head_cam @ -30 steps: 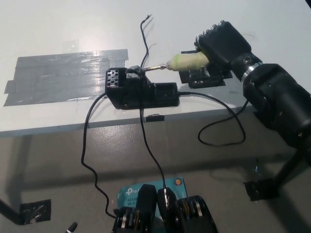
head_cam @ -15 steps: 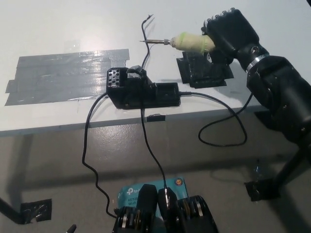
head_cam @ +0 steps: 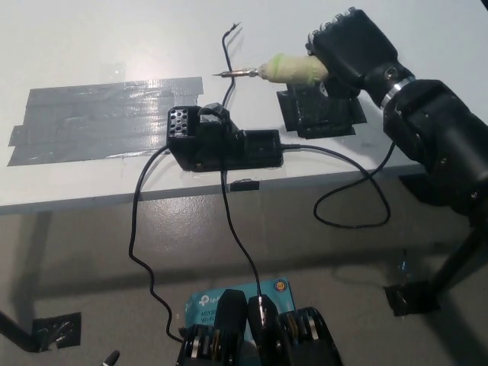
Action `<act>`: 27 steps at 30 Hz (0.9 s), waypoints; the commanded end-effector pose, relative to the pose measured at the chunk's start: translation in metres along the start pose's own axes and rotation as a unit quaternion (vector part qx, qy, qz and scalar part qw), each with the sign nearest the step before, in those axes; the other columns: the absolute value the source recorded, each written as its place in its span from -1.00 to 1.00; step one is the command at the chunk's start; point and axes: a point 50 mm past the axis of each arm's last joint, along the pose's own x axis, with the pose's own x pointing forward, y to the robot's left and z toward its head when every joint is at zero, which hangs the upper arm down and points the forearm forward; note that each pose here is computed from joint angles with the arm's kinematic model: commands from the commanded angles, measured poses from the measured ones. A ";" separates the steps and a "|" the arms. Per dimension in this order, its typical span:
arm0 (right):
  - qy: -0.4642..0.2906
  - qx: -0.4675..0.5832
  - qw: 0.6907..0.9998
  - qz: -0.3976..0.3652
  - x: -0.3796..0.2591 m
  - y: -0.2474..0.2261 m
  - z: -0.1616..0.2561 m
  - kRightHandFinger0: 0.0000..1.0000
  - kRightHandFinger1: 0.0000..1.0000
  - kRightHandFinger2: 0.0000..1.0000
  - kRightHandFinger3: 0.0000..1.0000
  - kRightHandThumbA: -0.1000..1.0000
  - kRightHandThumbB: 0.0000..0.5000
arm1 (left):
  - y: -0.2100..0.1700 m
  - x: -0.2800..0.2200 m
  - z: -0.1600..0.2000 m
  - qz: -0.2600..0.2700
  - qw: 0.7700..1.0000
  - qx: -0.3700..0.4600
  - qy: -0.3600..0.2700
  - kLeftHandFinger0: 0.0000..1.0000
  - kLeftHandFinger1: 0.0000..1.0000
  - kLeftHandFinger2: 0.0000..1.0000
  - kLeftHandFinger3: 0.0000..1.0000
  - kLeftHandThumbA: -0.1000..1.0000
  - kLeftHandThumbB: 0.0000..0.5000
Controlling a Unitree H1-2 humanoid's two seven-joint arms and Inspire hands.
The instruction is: The robot uses its right hand to grab and lift the soldering gun kept on the middle of the table and puts it in its base
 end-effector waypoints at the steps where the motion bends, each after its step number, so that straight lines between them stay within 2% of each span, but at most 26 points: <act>1: -0.009 -0.038 0.999 -0.032 0.015 -0.038 -0.012 -1.00 -1.00 -0.08 -0.72 -1.00 -0.10 | 0.009 0.000 0.011 -0.002 1.000 0.013 -0.015 -1.00 -0.98 -0.45 0.20 1.00 1.00; 2: -0.009 -0.041 0.999 -0.032 0.015 -0.037 -0.011 -1.00 -1.00 -0.10 -0.79 -1.00 -0.07 | 0.008 0.000 0.012 -0.001 1.000 0.013 -0.015 -1.00 -1.00 -0.46 0.20 1.00 1.00; 3: -0.007 -0.041 0.999 -0.028 0.015 -0.036 -0.011 -1.00 -1.00 -0.22 -0.82 -1.00 -0.13 | 0.008 0.000 0.013 0.000 1.000 0.014 -0.015 -1.00 -1.00 -0.46 0.21 1.00 1.00; 5: -0.006 -0.042 0.999 -0.025 0.013 -0.032 -0.010 -1.00 -1.00 -0.31 -0.89 -1.00 0.02 | 0.007 0.000 0.014 0.001 1.000 0.020 -0.017 -1.00 -1.00 -0.45 0.21 1.00 1.00; 6: -0.007 -0.045 0.999 -0.025 0.013 -0.032 -0.010 -1.00 -1.00 -0.31 -0.89 -1.00 0.03 | 0.007 0.000 0.014 0.001 1.000 0.021 -0.019 -1.00 -1.00 -0.45 0.21 1.00 1.00; 7: -0.001 -0.039 0.999 -0.023 0.014 -0.029 -0.008 -1.00 -1.00 -0.92 -1.00 -1.00 -0.01 | 0.007 0.000 0.016 0.003 1.000 0.021 -0.018 -1.00 -1.00 -0.46 0.23 1.00 1.00; 8: -0.001 -0.039 0.999 -0.023 0.014 -0.030 -0.009 -1.00 -1.00 -0.93 -1.00 -1.00 -0.01 | 0.007 -0.001 0.016 0.003 1.000 0.021 -0.018 -1.00 -1.00 -0.46 0.23 1.00 1.00; 10: 0.005 -0.038 0.999 -0.028 0.013 -0.028 -0.008 -1.00 -1.00 -1.00 -1.00 -1.00 -0.18 | 0.007 0.000 0.016 0.003 1.000 0.021 -0.019 -1.00 -1.00 -0.49 0.23 1.00 1.00; 11: 0.022 -0.023 0.999 -0.017 0.013 -0.026 -0.008 -1.00 -1.00 -0.90 -1.00 -1.00 -0.43 | 0.007 0.000 0.015 0.001 1.000 0.019 -0.020 -1.00 -1.00 -0.43 0.26 1.00 1.00; 12: 0.026 -0.025 0.999 -0.016 0.013 -0.026 -0.008 -1.00 -0.99 -0.75 -0.96 -1.00 -0.40 | 0.007 0.000 0.015 -0.001 1.000 0.019 -0.021 -1.00 -1.00 -0.43 0.26 1.00 1.00; 13: 0.025 -0.027 0.999 -0.017 0.012 -0.025 -0.009 -1.00 -0.99 -0.39 -0.82 -1.00 -0.22 | 0.007 -0.001 0.016 0.000 1.000 0.020 -0.020 -1.00 -0.98 -0.41 0.25 1.00 1.00; 14: 0.031 -0.023 0.999 -0.013 0.012 -0.025 -0.010 -1.00 -0.99 -0.34 -0.65 -1.00 -0.33 | 0.007 -0.001 0.016 0.001 1.000 0.018 -0.018 -1.00 -0.98 -0.40 0.26 1.00 1.00; 16: 0.039 -0.027 0.999 -0.006 0.011 -0.024 -0.012 -1.00 -0.93 -0.12 -0.35 -1.00 -0.38 | 0.007 -0.001 0.016 0.002 1.000 0.017 -0.019 -1.00 -0.98 -0.44 0.26 1.00 1.00; 17: 0.041 -0.026 0.999 -0.005 0.010 -0.024 -0.012 -1.00 -0.94 -0.15 -0.27 -1.00 -0.48 | 0.007 -0.001 0.016 0.001 1.000 0.016 -0.019 -1.00 -1.00 -0.46 0.23 1.00 1.00; 18: 0.046 -0.029 0.999 -0.003 0.009 -0.024 -0.013 -1.00 -0.94 -0.14 -0.20 -1.00 -0.50 | 0.007 -0.001 0.016 -0.001 1.000 0.014 -0.021 -1.00 -1.00 -0.47 0.22 1.00 1.00; 20: 0.054 -0.037 0.998 0.008 0.008 -0.023 -0.013 -1.00 -0.96 -0.11 -0.15 -1.00 -0.59 | 0.007 -0.001 0.018 -0.002 1.000 0.018 -0.017 -1.00 -1.00 -0.46 0.26 1.00 1.00; 23: 0.049 -0.041 0.998 0.010 0.007 -0.022 -0.012 -1.00 -0.92 -0.07 -0.08 -1.00 -0.51 | 0.007 -0.002 0.018 -0.003 1.000 0.020 -0.015 -1.00 -0.98 -0.41 0.32 1.00 1.00; 24: 0.047 -0.060 0.997 0.020 0.006 -0.021 -0.011 -1.00 -0.92 -0.03 0.00 -1.00 -0.54 | 0.008 -0.002 0.018 -0.002 1.000 0.022 -0.017 -1.00 -1.00 -0.42 0.34 1.00 1.00; 25: 0.047 -0.061 0.997 0.023 0.007 -0.021 -0.010 -1.00 -0.91 -0.02 -0.01 -1.00 -0.60 | 0.008 -0.002 0.018 -0.002 1.000 0.022 -0.019 -1.00 -1.00 -0.42 0.34 1.00 1.00; 26: 0.046 -0.061 0.996 0.036 0.007 -0.020 -0.008 -1.00 -0.88 0.02 0.05 -1.00 -0.71 | 0.008 -0.003 0.019 -0.002 1.000 0.022 -0.020 -1.00 -0.99 -0.41 0.35 1.00 1.00; 27: 0.043 -0.046 0.998 0.030 0.005 -0.019 -0.007 -1.00 -0.91 -0.04 -0.12 -1.00 -0.72 | 0.008 -0.002 0.019 -0.003 1.000 0.022 -0.017 -1.00 -0.99 -0.42 0.33 1.00 1.00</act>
